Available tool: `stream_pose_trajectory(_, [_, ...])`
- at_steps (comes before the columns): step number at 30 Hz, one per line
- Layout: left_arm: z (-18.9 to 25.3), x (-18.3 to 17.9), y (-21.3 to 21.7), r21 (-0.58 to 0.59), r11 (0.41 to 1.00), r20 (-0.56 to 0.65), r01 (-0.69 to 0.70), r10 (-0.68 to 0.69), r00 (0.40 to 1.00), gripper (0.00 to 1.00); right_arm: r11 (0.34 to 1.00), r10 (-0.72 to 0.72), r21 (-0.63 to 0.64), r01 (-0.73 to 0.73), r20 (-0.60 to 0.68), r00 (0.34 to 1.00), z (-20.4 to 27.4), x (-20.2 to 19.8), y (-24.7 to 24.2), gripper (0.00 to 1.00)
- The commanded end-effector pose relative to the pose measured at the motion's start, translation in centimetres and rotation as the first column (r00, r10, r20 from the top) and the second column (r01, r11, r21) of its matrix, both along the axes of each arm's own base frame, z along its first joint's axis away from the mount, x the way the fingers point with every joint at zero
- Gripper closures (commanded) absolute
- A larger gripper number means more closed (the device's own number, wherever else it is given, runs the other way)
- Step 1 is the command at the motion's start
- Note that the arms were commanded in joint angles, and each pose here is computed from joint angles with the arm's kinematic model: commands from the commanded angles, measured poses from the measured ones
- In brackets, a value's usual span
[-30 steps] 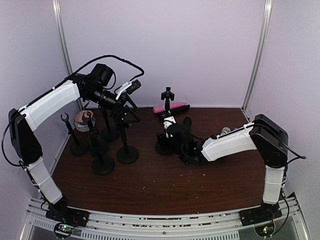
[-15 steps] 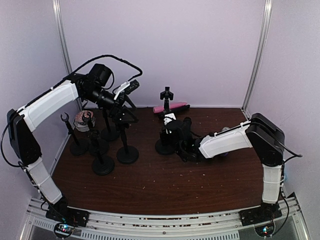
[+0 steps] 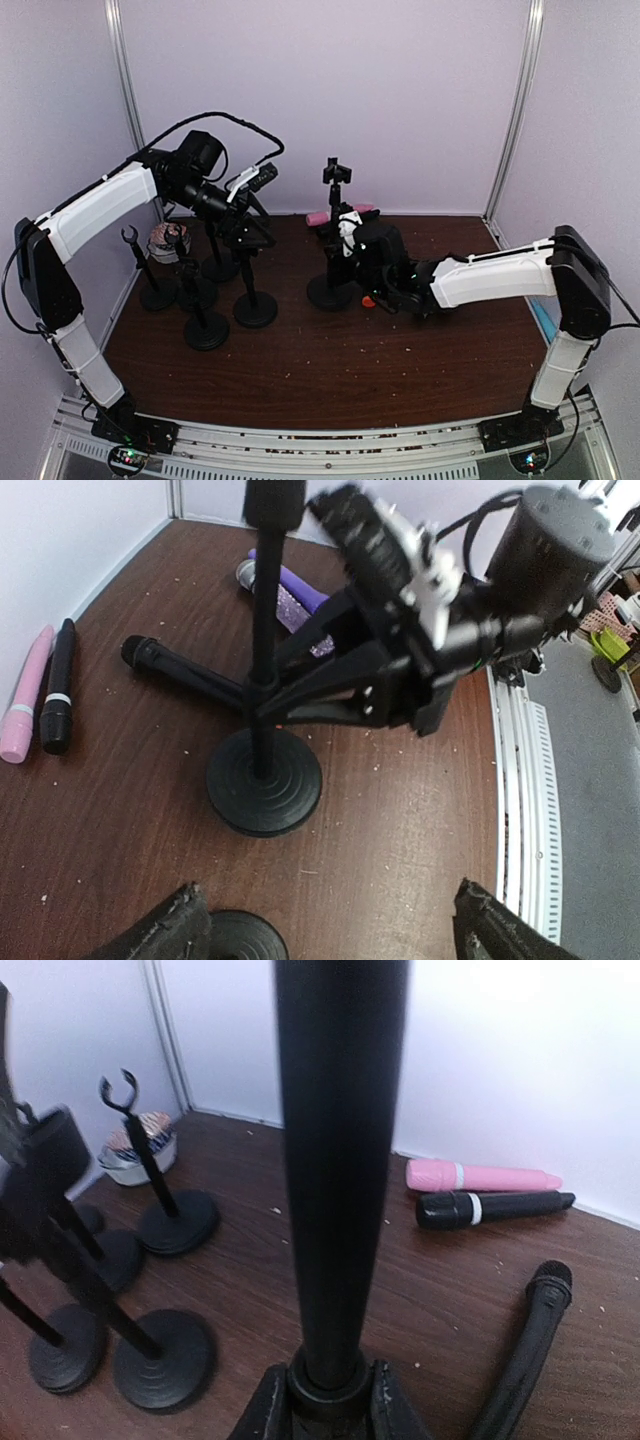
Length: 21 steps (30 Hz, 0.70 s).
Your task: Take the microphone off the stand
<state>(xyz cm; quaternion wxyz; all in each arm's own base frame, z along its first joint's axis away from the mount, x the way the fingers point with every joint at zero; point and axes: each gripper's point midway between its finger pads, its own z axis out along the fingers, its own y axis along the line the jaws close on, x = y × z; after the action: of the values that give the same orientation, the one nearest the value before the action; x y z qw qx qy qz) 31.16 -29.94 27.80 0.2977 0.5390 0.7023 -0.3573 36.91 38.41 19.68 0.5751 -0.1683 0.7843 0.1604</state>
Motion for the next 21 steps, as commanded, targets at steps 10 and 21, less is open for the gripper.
stream_pose_trajectory(10, [-0.1,-1.9,-4.4,-0.024,0.994,0.005,0.105,-0.105,0.994,0.19,0.844,0.331,0.442,-0.302,0.013,0.943,15.9,-7.2,1.6,1.0])
stream_pose_trajectory(21, [0.2,-4.2,-6.8,-0.075,0.98,-0.055,0.186,-0.19,0.98,0.38,0.811,0.388,0.462,-0.36,0.036,0.921,18.4,-9.4,2.6,1.0])
